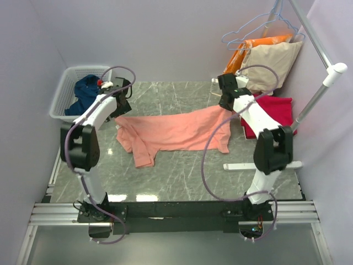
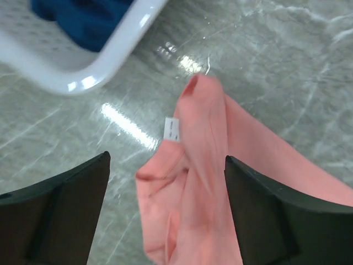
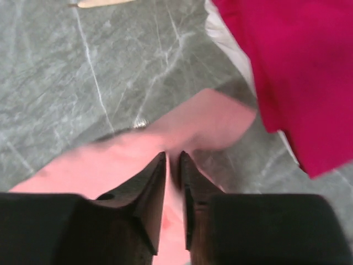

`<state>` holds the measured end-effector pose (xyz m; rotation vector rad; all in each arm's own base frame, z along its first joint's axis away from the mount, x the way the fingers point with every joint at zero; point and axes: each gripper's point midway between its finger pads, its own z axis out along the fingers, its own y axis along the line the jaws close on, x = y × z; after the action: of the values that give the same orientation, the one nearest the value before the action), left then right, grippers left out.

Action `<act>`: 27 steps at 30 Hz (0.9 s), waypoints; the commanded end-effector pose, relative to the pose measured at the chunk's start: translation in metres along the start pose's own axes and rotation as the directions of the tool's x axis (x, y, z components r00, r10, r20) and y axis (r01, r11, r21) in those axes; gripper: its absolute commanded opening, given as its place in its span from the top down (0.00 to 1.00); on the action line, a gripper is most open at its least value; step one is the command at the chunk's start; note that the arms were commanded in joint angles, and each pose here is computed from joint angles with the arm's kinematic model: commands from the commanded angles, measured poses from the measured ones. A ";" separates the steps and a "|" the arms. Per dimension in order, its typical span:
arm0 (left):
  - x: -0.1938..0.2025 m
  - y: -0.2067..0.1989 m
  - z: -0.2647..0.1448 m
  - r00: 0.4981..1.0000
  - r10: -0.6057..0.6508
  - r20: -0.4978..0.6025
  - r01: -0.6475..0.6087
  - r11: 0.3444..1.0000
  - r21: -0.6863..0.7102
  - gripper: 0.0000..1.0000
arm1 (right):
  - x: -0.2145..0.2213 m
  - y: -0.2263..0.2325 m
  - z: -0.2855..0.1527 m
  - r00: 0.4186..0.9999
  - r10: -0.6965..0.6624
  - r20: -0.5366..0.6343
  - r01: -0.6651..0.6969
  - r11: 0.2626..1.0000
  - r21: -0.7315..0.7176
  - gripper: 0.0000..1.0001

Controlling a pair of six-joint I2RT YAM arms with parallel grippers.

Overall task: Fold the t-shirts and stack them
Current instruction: Move the tshirt to the center of the board, then flatten the tshirt out

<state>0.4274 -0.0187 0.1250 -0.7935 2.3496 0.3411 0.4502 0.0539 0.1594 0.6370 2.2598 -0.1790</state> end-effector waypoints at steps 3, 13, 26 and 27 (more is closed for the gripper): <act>-0.039 -0.030 -0.021 0.997 -0.042 0.072 0.032 0.990 0.138 0.07 | -0.022 0.014 0.004 0.999 0.034 0.035 -0.034 0.999 -0.017 0.69; 0.053 -0.046 -0.075 0.973 0.189 -0.133 -0.122 0.910 0.397 0.46 | -0.003 0.002 -0.018 0.999 0.033 -0.015 -0.034 0.998 -0.061 0.68; 0.195 -0.035 -0.115 0.886 0.382 -0.261 -0.284 0.894 0.346 0.71 | 0.048 -0.017 -0.028 0.994 0.028 -0.103 -0.038 0.994 -0.102 0.70; 0.198 -0.030 -0.115 0.886 0.383 -0.261 -0.292 0.899 0.327 0.71 | 0.053 -0.019 -0.027 0.994 0.021 -0.110 -0.032 0.995 -0.099 0.70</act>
<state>0.2827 -0.1869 0.0832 -0.2063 2.7744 -0.0418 0.3965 0.0645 0.1176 0.6259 2.4144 -0.0792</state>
